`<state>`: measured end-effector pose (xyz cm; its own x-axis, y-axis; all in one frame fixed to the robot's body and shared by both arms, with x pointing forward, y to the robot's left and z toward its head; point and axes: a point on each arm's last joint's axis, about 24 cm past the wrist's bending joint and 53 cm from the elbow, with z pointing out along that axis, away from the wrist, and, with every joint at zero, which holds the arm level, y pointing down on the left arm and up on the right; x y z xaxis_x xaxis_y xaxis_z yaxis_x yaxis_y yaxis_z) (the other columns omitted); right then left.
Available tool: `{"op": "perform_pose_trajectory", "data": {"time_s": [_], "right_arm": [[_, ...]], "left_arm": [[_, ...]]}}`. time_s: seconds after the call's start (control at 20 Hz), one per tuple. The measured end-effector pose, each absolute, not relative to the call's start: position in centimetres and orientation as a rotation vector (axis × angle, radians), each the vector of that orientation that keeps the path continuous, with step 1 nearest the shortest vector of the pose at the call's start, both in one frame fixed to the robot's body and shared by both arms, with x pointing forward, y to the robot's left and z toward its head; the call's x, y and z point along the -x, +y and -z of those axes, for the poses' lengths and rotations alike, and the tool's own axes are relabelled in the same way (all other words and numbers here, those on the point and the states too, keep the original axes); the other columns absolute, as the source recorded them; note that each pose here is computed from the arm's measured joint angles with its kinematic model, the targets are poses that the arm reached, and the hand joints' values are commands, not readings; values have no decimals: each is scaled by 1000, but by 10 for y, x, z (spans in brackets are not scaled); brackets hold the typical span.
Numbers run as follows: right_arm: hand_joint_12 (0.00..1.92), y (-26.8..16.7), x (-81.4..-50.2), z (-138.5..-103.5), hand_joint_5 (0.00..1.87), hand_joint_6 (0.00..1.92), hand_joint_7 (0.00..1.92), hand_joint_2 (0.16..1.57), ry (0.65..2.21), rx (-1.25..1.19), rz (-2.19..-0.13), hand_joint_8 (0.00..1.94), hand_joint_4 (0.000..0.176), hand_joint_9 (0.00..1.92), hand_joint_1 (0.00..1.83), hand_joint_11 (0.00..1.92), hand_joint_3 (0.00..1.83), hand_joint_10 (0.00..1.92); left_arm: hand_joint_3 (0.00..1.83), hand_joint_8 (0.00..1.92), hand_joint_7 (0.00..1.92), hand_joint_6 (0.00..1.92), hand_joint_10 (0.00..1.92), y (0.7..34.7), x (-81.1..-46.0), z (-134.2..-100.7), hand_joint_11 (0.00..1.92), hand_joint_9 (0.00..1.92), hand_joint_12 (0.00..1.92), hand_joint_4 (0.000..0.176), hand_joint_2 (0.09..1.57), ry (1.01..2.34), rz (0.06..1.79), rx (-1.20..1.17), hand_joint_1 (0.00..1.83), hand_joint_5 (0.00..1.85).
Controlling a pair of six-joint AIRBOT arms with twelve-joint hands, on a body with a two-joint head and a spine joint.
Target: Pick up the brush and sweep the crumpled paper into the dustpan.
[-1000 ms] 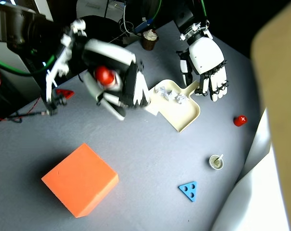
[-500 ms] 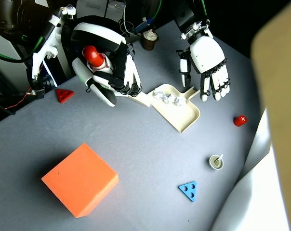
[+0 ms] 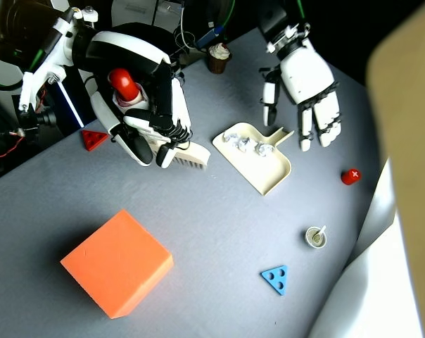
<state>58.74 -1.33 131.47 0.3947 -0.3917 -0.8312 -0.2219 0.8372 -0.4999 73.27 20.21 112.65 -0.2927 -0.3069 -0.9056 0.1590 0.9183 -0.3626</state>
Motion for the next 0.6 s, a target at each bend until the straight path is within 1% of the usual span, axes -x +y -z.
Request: {"op": "perform_pose_trajectory", "data": {"time_s": [0.05,0.1,0.15,0.2,0.25,0.3,0.35,0.4,0.45,0.5,0.55,0.6], "right_arm": [[1921,-14,-586,-1314,679,1755,439,878,1180,612,132,1941,50,411,1021,344,0,1921],[1897,-15,-586,-1310,591,1152,368,883,1204,614,129,1628,45,283,931,162,0,1776],[1897,-14,-584,-1305,591,1152,368,883,1226,618,120,1628,45,283,931,162,0,1776],[1822,-15,-582,-1297,646,782,410,895,1270,617,100,1240,30,269,893,109,1,1582],[1418,-19,-581,-1292,658,162,587,837,1327,583,67,295,14,415,859,71,0,752],[1418,-25,-582,-1288,658,162,587,837,1383,536,39,295,14,415,859,71,0,752],[1248,-33,-581,-1290,616,46,614,858,1406,497,37,97,30,470,783,80,0,473],[1216,-41,-580,-1292,613,9,636,865,1411,465,48,19,33,534,764,80,0,295],[1216,-43,-578,-1293,613,9,636,865,1412,454,48,19,33,534,764,80,0,295],[947,-45,-575,-1294,505,12,578,833,1412,449,49,14,13,563,742,154,0,118],[947,-43,-573,-1293,505,12,578,833,1417,450,40,14,13,563,742,154,0,118],[690,-42,-572,-1293,375,2,460,850,1418,454,33,2,0,487,720,149,0,26]], "left_arm": [[6,9,297,8,3,199,-731,-1137,288,286,1,106,985,1805,480,109,884,602],[7,2,282,3,0,194,-729,-1146,280,272,0,112,993,1793,499,103,870,599],[7,2,282,3,0,191,-728,-1151,280,272,0,112,993,1788,511,104,870,599],[9,3,283,2,1,188,-726,-1155,269,271,0,115,999,1782,526,108,861,597],[4,1,280,6,1,184,-724,-1158,274,268,3,113,993,1786,546,113,870,610],[4,1,280,6,1,180,-724,-1161,274,268,3,113,993,1787,556,104,870,610],[3,3,286,8,2,178,-721,-1164,270,270,2,93,993,1789,568,98,903,617],[2,3,287,7,2,178,-719,-1168,269,271,1,89,993,1787,571,87,911,619],[2,3,287,7,2,178,-718,-1169,269,271,1,89,993,1786,572,85,911,619],[3,0,278,3,0,177,-716,-1170,265,261,0,93,995,1784,576,87,899,610],[3,0,278,3,0,174,-713,-1169,265,261,0,93,995,1787,584,87,899,610],[3,4,287,8,4,172,-712,-1168,265,270,0,101,996,1792,588,84,898,624]]}}
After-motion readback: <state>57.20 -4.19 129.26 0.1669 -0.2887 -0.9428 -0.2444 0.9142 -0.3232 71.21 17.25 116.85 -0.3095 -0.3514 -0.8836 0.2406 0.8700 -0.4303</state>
